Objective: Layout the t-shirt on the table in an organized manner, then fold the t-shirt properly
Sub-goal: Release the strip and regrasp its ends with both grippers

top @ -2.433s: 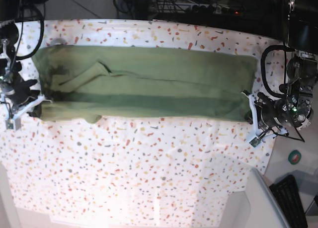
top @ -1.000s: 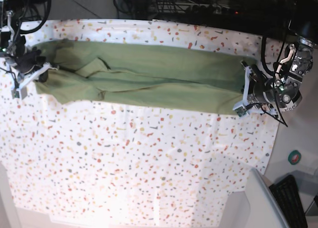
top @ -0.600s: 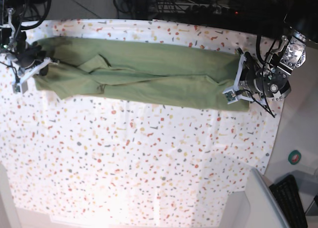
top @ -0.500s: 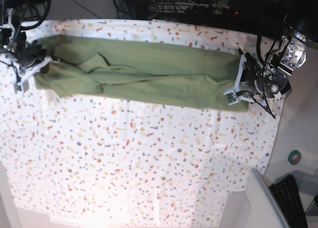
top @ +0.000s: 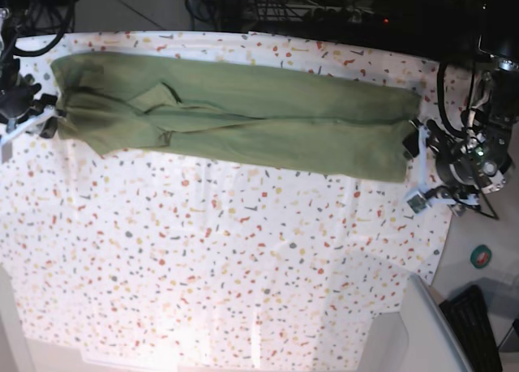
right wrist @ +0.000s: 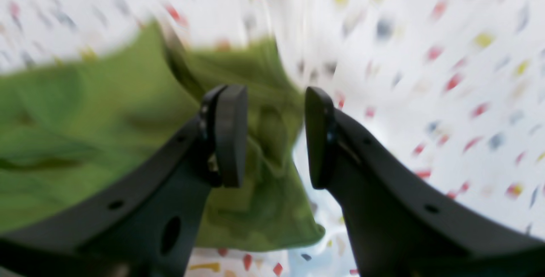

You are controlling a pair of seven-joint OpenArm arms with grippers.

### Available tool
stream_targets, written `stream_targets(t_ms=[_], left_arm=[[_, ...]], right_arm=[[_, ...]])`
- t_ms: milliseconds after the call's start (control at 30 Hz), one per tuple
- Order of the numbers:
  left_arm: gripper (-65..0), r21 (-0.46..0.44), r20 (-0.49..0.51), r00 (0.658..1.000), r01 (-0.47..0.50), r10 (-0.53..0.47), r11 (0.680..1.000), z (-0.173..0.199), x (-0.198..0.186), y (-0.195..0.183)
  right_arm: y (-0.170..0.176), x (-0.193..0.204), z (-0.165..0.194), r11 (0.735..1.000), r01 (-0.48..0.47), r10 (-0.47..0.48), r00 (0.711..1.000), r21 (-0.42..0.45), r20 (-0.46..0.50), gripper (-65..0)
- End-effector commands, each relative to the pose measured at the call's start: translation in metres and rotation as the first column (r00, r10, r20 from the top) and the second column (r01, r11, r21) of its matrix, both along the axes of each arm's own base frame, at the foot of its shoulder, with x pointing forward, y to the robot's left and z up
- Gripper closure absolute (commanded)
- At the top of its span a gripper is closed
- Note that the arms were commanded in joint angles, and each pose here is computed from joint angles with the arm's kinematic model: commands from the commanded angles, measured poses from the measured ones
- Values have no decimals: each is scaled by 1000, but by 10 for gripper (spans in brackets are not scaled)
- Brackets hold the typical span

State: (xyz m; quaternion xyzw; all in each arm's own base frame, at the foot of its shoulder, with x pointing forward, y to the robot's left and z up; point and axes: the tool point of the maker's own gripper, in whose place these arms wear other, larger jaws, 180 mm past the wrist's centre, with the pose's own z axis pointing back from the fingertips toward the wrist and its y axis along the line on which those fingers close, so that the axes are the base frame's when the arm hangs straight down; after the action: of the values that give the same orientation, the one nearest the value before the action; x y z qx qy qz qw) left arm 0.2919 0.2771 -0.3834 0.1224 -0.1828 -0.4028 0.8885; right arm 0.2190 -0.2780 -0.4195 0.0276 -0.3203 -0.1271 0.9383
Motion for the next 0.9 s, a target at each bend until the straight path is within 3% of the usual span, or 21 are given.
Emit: stream_targets(t_ms=[0, 100, 167, 233, 300, 400, 567, 767, 867], left_arm=[[-492, 8, 64, 998, -12, 12, 1000, 20, 9, 6], [-444, -71, 150, 987, -43, 53, 997, 37, 8, -10], [-365, -121, 152, 985, -61, 79, 991, 32, -2, -23], [-196, -176, 116, 987, -86, 108, 981, 15, -14, -38], [0, -219, 52, 989, -122, 137, 968, -8, -30, -49], [0, -258, -31, 984, -179, 177, 950, -37, -45, -58], [0, -329, -71, 976, -217, 205, 919, -67, -56, -61], [0, -318, -141, 959, -281, 248, 905, -90, -64, -50], [0, -327, -151, 951, -307, 271, 894, -95, -51, -48]], right_arm=[[-1, 10, 22, 999, -23, 24, 997, -27, 68, -221], [20, 13, 47, 998, -53, 57, 989, -33, 140, -221], [29, 13, 49, 999, -47, 48, 987, -10, 155, -207], [33, 12, 39, 999, -35, 32, 990, 17, 136, -144], [35, 8, 21, 999, -26, 22, 996, 47, 92, -5], [56, -1, -7, 993, -64, 63, 998, 96, 19, 0], [73, -12, -41, 986, -75, 86, 994, 151, -73, 0], [47, -8, -84, 986, -6, 38, 980, 165, -197, 0], [38, 15, -93, 984, 36, -4, 983, 174, -184, 0]])
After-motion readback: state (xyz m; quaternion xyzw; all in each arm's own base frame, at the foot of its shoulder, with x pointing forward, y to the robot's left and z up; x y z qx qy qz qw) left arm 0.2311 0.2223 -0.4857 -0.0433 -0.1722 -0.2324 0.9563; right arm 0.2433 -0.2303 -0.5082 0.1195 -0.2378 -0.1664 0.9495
